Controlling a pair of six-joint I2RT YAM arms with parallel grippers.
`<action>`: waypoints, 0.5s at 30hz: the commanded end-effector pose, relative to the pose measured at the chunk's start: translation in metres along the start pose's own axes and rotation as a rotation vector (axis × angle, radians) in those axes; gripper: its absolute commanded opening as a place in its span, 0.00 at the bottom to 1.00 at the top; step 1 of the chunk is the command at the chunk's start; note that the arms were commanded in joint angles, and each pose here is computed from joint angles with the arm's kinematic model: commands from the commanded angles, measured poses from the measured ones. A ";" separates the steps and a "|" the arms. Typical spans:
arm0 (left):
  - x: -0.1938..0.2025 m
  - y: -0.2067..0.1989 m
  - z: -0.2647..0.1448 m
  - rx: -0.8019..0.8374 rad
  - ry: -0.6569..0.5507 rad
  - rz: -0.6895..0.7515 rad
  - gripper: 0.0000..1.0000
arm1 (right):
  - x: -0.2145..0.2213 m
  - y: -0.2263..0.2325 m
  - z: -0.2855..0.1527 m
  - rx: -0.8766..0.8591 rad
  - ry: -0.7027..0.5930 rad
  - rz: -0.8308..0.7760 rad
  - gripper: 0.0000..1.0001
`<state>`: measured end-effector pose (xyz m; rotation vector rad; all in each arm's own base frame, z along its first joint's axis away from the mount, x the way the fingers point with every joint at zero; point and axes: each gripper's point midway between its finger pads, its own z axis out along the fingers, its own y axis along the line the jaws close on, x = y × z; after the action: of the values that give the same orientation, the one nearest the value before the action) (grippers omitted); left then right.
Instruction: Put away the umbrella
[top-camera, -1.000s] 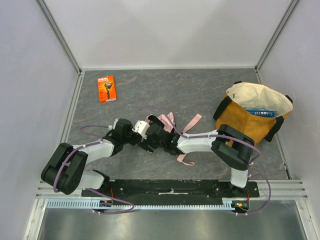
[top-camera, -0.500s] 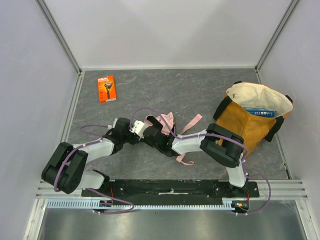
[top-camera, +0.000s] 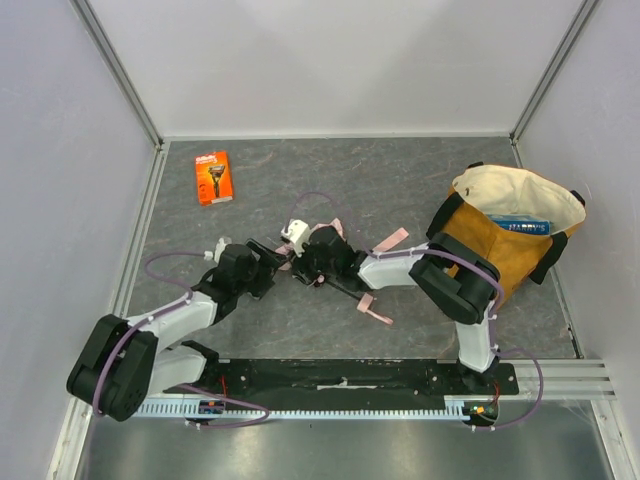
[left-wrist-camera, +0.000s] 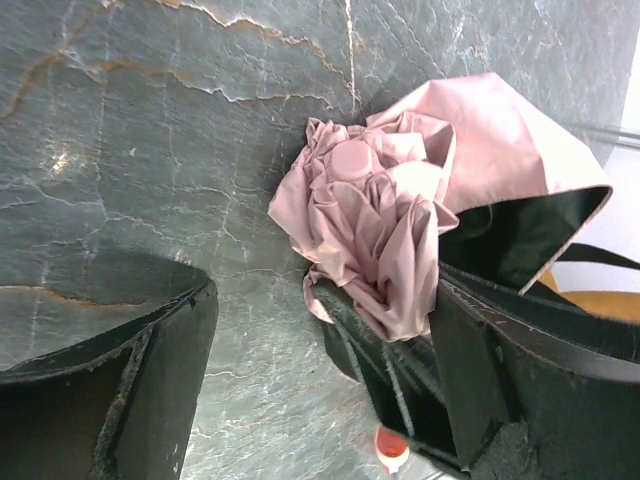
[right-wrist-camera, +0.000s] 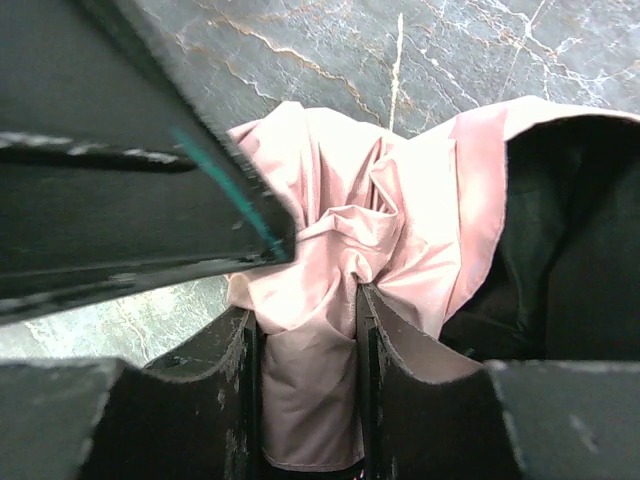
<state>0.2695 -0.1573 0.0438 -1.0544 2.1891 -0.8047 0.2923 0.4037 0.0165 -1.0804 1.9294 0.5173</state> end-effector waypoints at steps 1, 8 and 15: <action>0.009 0.010 -0.001 0.028 0.035 0.082 0.91 | 0.163 0.027 -0.037 -0.201 0.494 0.255 0.00; 0.014 0.004 0.015 0.021 0.063 0.028 0.93 | 0.153 0.039 -0.035 -0.336 0.462 0.380 0.00; 0.016 0.033 0.031 -0.181 0.008 -0.039 0.94 | 0.143 0.036 -0.027 -0.397 0.459 0.503 0.00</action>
<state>0.2951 -0.1836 0.0441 -1.0383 2.1801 -0.9119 0.2949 0.4058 0.0243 -1.0213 1.9715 1.0266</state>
